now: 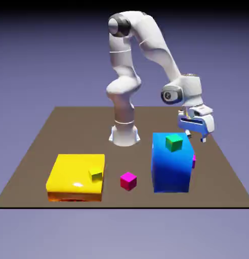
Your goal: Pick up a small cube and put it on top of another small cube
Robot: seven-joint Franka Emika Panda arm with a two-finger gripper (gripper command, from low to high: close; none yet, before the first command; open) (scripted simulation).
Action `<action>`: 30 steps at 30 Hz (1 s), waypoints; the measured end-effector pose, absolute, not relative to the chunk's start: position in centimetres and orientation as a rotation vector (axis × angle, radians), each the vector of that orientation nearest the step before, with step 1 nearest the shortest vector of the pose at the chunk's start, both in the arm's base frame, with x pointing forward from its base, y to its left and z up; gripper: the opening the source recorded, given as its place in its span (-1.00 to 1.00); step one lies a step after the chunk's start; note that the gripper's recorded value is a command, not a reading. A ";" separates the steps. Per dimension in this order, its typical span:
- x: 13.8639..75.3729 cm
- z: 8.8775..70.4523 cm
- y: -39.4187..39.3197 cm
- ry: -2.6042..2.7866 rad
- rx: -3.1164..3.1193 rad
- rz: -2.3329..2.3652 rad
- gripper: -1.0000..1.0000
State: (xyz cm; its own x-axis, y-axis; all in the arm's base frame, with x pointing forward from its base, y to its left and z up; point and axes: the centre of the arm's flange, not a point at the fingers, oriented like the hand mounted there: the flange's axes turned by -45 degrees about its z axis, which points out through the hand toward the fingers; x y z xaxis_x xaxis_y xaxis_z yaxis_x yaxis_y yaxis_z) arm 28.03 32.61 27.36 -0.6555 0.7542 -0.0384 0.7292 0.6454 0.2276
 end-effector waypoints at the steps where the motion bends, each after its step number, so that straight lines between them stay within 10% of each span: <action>1: 27.3 26.5 33.0 2.771 1.138 0.258 0.00; 18: 23.4 12.6 33.8 2.957 0.299 -0.026 0.00; 19: 23.4 12.4 33.8 2.957 0.299 -0.025 -1.00; 30: 22.6 19.3 33.9 2.957 0.299 -0.027 -1.00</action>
